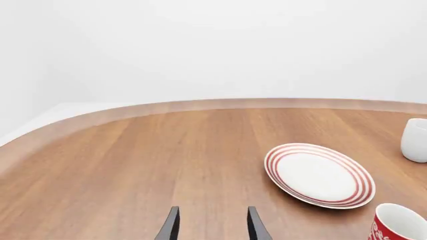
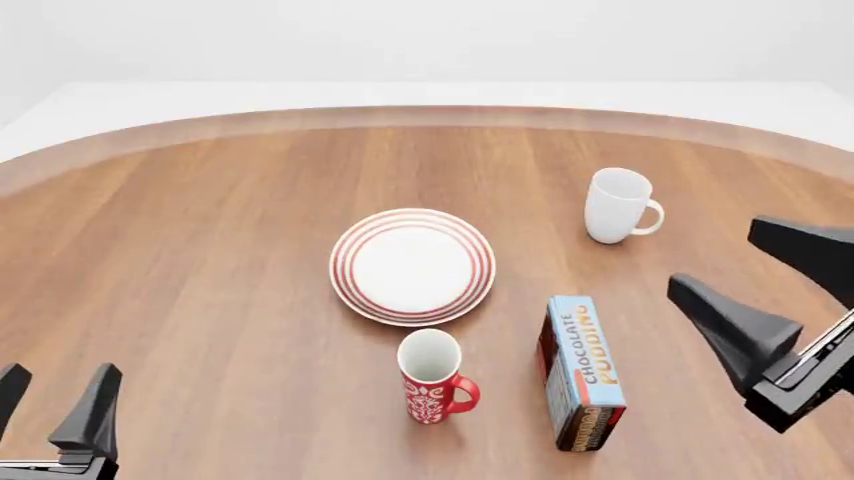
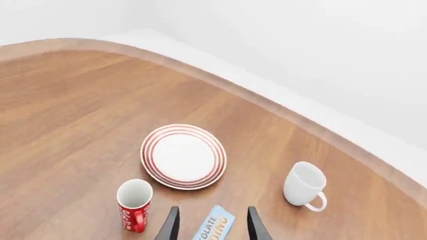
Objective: Pick up the red mug and put it on the plate
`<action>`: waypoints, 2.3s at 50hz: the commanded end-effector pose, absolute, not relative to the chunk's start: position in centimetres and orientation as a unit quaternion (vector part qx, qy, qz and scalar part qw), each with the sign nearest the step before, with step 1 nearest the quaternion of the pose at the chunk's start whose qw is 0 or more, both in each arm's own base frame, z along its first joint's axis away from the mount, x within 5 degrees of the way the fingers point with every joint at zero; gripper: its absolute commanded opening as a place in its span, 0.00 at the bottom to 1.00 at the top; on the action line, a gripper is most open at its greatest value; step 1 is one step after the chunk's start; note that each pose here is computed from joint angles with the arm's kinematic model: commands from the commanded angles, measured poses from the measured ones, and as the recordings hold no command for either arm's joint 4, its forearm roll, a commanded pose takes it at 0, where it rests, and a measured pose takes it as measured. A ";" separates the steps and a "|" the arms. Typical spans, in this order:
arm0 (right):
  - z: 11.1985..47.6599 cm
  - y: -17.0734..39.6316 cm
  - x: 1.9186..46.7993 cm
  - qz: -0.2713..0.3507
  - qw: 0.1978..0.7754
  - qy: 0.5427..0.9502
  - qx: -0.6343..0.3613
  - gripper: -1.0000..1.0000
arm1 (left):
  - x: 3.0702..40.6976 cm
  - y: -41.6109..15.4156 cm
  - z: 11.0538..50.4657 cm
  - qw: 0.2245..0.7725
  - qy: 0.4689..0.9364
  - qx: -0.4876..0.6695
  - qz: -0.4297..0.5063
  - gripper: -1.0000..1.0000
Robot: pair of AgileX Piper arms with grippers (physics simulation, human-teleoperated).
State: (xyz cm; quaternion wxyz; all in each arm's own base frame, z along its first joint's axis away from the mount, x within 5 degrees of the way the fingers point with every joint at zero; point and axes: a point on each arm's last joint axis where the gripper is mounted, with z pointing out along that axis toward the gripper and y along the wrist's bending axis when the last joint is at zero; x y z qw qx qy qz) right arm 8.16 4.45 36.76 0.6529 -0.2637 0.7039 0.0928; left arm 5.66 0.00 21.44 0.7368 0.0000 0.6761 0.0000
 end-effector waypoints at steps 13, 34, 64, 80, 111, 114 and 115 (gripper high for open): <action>37.7 7.6 11.0 0.115 0.573 0.746 -0.320 1.00 | 5.7 0.0 21.4 0.737 0.676 0.000 0.000 1.00; 36.1 10.3 13.8 0.125 0.502 0.790 -0.330 1.00 | 5.7 0.0 21.4 0.737 0.676 0.000 0.000 1.00; 32.0 12.8 16.1 0.107 0.429 0.817 -0.371 1.00 | 5.7 0.0 21.4 0.737 0.676 0.000 0.000 1.00; 29.1 14.0 16.2 0.119 0.406 0.824 -0.376 1.00 | 5.7 0.0 21.4 0.737 0.676 0.000 0.000 1.00; 25.8 15.8 17.1 0.123 0.376 0.836 -0.381 1.00 | 5.7 0.0 21.4 0.737 0.676 0.000 0.000 1.00; 25.6 16.0 17.2 0.124 0.375 0.835 -0.383 1.00 | 5.7 0.0 21.4 0.737 0.676 0.000 0.000 1.00; 25.5 16.1 17.3 0.123 0.375 0.835 -0.383 1.00 | 5.7 0.0 21.4 0.737 0.676 0.000 0.000 1.00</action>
